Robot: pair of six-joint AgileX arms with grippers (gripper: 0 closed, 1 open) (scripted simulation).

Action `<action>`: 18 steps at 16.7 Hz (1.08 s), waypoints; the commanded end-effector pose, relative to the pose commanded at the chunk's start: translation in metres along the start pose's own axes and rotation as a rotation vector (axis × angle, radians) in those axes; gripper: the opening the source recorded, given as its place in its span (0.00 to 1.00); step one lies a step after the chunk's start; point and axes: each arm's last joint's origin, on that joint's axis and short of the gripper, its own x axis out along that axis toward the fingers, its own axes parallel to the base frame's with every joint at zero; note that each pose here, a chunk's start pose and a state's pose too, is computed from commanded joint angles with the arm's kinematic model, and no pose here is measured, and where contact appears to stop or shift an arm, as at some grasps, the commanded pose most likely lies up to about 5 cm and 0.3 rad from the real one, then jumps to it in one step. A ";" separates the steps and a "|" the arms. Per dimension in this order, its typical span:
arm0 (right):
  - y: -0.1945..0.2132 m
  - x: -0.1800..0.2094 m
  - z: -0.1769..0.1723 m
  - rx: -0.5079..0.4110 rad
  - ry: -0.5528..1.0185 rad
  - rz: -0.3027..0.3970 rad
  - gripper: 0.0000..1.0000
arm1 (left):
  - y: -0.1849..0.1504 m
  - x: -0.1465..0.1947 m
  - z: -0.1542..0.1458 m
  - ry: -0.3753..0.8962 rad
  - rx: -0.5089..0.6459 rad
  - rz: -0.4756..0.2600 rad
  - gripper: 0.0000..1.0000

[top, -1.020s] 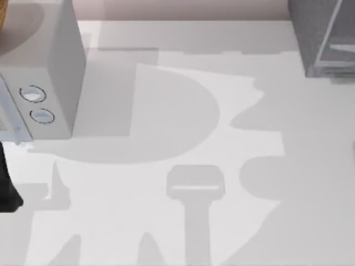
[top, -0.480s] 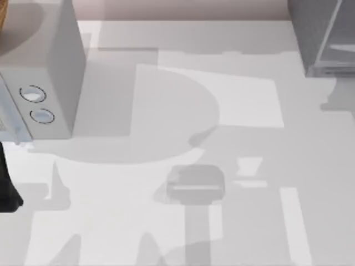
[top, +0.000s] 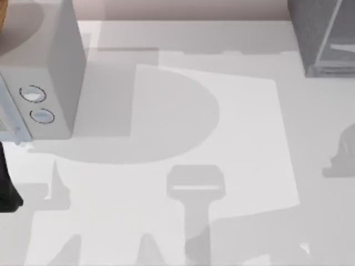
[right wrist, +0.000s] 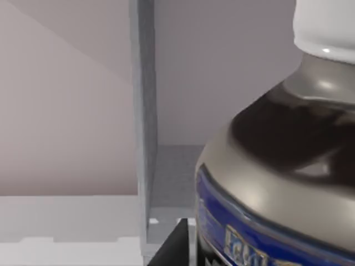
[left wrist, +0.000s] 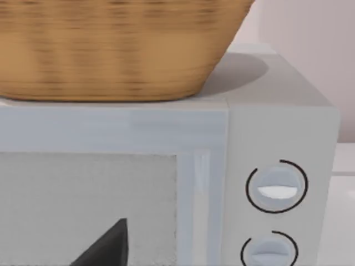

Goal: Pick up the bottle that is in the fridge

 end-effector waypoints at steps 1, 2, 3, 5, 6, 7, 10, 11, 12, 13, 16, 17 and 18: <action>0.001 -0.010 -0.010 0.000 0.000 0.001 0.00 | 0.000 0.000 0.000 0.000 0.000 0.000 1.00; 0.003 -0.017 -0.020 0.000 0.001 0.003 0.00 | 0.000 0.000 0.000 0.000 0.000 0.000 1.00; 0.004 -0.023 -0.030 -0.001 0.004 0.004 0.00 | 0.000 0.000 0.000 0.000 0.000 0.000 1.00; 0.005 -0.030 -0.046 -0.002 0.014 0.006 0.00 | 0.000 0.000 0.000 0.000 0.000 0.000 1.00; 0.005 -0.031 -0.052 -0.002 0.018 0.007 0.00 | 0.000 0.000 0.000 0.000 0.000 0.000 1.00; 0.006 -0.033 -0.057 -0.003 0.021 0.008 0.00 | 0.000 0.000 0.000 0.000 0.000 0.000 1.00; 0.006 -0.033 -0.060 -0.004 0.022 0.008 0.00 | 0.000 0.000 0.000 0.000 0.000 0.000 1.00; 0.006 -0.033 -0.060 -0.004 0.022 0.008 0.00 | 0.000 0.000 0.000 0.000 0.000 0.000 1.00; 0.006 -0.033 -0.060 -0.004 0.022 0.008 0.00 | 0.000 0.000 0.000 0.000 0.000 0.000 1.00; 0.006 -0.033 -0.060 -0.002 0.023 0.007 0.00 | 0.000 0.000 0.000 0.000 0.000 0.000 1.00; 0.008 -0.033 -0.053 0.002 0.007 0.011 0.00 | 0.000 0.000 0.000 0.000 0.000 0.000 1.00; 0.010 -0.032 -0.046 0.007 -0.008 0.016 0.00 | 0.000 0.000 0.000 0.000 0.000 0.000 1.00; 0.013 -0.032 -0.038 0.014 -0.026 0.020 0.00 | 0.000 0.000 0.000 0.000 0.000 0.000 1.00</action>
